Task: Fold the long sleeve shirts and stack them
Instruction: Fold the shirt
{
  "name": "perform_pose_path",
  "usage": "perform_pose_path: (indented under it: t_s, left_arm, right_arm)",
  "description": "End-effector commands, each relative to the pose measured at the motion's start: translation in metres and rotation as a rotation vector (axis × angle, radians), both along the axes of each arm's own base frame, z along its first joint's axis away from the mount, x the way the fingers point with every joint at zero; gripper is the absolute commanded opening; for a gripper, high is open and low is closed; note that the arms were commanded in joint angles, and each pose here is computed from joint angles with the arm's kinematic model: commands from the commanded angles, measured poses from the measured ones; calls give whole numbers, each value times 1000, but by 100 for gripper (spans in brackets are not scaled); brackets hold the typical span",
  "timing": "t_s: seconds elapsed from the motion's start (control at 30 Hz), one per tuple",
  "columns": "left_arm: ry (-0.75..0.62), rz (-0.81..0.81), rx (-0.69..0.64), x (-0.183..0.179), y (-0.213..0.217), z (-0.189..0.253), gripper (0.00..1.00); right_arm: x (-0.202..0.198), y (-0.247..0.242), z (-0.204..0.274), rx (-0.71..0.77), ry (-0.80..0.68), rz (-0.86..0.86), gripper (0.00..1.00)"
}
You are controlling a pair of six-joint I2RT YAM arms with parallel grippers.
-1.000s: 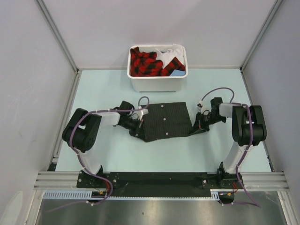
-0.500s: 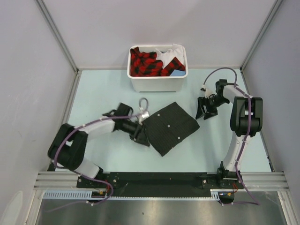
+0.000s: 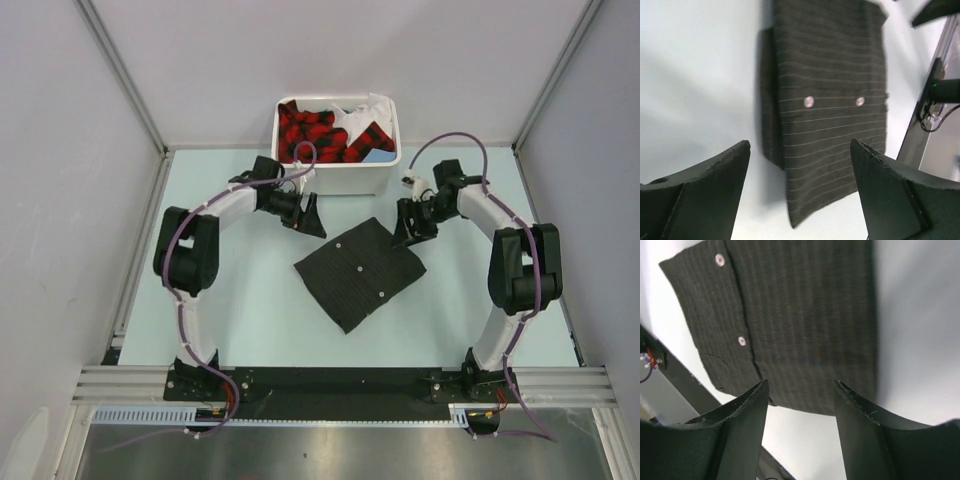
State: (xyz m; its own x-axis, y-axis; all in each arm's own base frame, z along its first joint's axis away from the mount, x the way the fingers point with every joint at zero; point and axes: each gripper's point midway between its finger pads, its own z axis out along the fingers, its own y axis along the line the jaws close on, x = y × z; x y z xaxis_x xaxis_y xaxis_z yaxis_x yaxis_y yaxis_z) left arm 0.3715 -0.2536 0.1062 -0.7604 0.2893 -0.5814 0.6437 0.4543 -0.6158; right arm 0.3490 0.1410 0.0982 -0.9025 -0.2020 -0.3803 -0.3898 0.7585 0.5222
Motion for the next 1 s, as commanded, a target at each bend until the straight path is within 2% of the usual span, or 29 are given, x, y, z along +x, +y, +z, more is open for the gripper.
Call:
perform_pose_path:
  t_s: [0.0, 0.1, 0.37, 0.63, 0.73, 0.77, 0.83, 0.87, 0.97]
  left_arm:
    - [-6, -50, 36, 11, -10, -18, 87]
    - [13, -65, 62, 14, -17, -37, 87]
    - [190, -137, 65, -24, -29, -79, 83]
    - [272, -191, 48, -54, -52, -90, 60]
    - [257, -163, 52, -49, -54, -93, 52]
    - [249, -149, 48, -45, -55, -93, 44]
    - [242, -126, 40, -38, -54, -90, 35]
    - [236, -116, 39, -36, -53, -87, 23]
    - [167, -85, 39, -26, -48, -63, 0]
  right_arm:
    - [-14, 34, -4, 63, 18, 44, 58]
    - [-20, 39, -22, 43, 55, 61, 58]
    - [-19, 24, -53, -66, 100, 54, 57]
    - [-33, 19, -75, -107, 133, 65, 56]
    - [-34, 18, -74, -108, 132, 67, 56]
    - [-34, 18, -72, -108, 128, 66, 56]
    - [-34, 19, -70, -106, 123, 67, 56]
    - [-35, 19, -69, -105, 121, 66, 56]
    - [-33, 20, -61, -91, 108, 55, 57]
